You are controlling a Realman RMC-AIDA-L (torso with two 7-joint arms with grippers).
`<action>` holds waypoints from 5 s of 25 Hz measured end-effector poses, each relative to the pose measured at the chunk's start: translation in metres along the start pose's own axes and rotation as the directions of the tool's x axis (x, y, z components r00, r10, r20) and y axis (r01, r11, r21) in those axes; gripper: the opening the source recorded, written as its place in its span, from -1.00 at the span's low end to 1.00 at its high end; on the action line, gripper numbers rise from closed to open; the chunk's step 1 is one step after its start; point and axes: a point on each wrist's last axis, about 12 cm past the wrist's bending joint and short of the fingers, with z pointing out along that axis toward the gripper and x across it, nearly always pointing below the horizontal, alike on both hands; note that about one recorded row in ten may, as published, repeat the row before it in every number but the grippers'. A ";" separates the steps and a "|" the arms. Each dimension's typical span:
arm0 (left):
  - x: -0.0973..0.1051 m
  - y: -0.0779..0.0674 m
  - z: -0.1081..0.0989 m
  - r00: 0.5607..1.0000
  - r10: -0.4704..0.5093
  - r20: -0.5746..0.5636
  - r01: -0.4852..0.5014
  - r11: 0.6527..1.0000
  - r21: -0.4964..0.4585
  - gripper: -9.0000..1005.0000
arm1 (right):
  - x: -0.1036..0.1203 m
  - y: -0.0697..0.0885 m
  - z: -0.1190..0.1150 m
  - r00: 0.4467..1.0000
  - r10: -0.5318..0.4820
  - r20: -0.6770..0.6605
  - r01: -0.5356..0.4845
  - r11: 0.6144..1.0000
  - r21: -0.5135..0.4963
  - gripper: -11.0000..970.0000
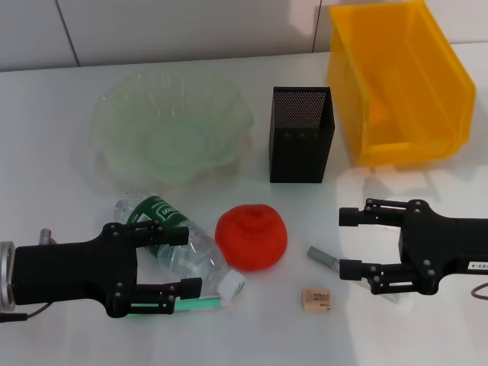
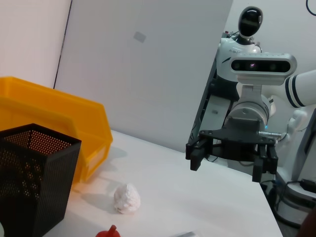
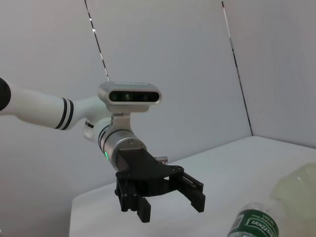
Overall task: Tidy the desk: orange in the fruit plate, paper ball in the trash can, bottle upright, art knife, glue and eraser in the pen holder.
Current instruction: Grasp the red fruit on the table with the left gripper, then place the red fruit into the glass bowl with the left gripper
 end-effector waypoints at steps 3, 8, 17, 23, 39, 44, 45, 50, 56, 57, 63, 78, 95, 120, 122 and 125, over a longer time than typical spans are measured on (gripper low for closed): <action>0.000 0.000 0.001 1.000 0.000 -0.001 0.000 1.000 0.003 0.62 | 0.000 0.000 0.000 1.000 0.002 0.001 -0.002 1.000 -0.001 0.61; 0.001 -0.001 0.001 1.000 0.000 -0.003 0.000 1.000 0.007 0.61 | 0.000 0.000 0.000 1.000 0.001 0.001 -0.001 1.000 -0.002 0.61; -0.005 0.000 0.010 0.997 0.061 0.038 -0.062 0.998 0.008 0.60 | 0.001 0.001 -0.004 1.000 0.004 0.024 -0.004 1.000 0.027 0.61; -0.015 0.009 0.015 0.982 0.131 0.132 -0.123 0.990 -0.069 0.59 | 0.009 0.009 -0.019 0.999 0.021 0.038 -0.024 0.997 0.079 0.61; -0.011 0.033 0.083 0.985 0.175 -0.012 -0.175 0.983 -0.061 0.56 | 0.016 0.034 -0.065 0.946 -0.145 0.292 0.032 0.932 0.360 0.61; -0.010 0.040 0.090 0.985 0.166 -0.054 -0.171 0.980 -0.102 0.56 | 0.013 0.033 -0.060 0.947 -0.143 0.288 0.045 0.946 0.322 0.61; -0.010 0.041 0.091 0.984 0.166 -0.059 -0.171 0.979 -0.107 0.55 | 0.013 0.032 -0.058 0.949 -0.139 0.284 0.045 0.948 0.314 0.61; -0.012 0.046 0.097 0.982 0.167 -0.090 -0.177 0.978 -0.113 0.55 | 0.015 0.032 -0.051 0.971 -0.096 0.218 0.043 0.971 0.233 0.61; -0.011 0.046 0.099 0.981 0.164 -0.106 -0.175 0.979 -0.107 0.54 | 0.018 0.031 -0.045 0.997 0.012 0.083 -0.023 0.991 0.132 0.61; -0.011 0.046 0.099 0.981 0.164 -0.106 -0.175 0.979 -0.107 0.54 | 0.018 0.031 -0.046 0.997 0.019 0.072 -0.029 0.991 0.132 0.61; -0.008 0.047 0.100 0.976 0.168 -0.140 -0.184 0.977 -0.105 0.39 | 0.018 0.030 -0.047 0.997 0.025 0.067 -0.034 0.990 0.138 0.61; -0.007 0.053 0.100 0.966 0.179 -0.188 -0.207 0.968 -0.139 -0.09 | 0.017 0.029 -0.044 0.997 0.030 0.067 -0.039 0.991 0.131 0.61; -0.072 0.040 0.052 0.927 0.338 0.162 -0.312 0.935 -0.167 -0.67 | 0.019 0.031 -0.047 0.997 0.037 0.074 -0.047 0.989 0.144 0.61; -0.052 0.105 0.056 0.980 0.191 -0.046 -0.178 0.766 -0.618 -0.74 | 0.019 0.030 -0.046 0.996 0.043 0.079 -0.054 0.989 0.141 0.61; -0.052 0.105 0.054 0.982 0.187 -0.032 -0.166 0.763 -0.625 -0.69 | 0.018 0.029 -0.045 0.996 0.048 0.080 -0.058 0.989 0.139 0.61; -0.052 0.105 0.053 0.983 0.185 -0.021 -0.157 0.760 -0.630 -0.57 | 0.017 0.029 -0.045 0.995 0.057 0.082 -0.068 0.988 0.138 0.61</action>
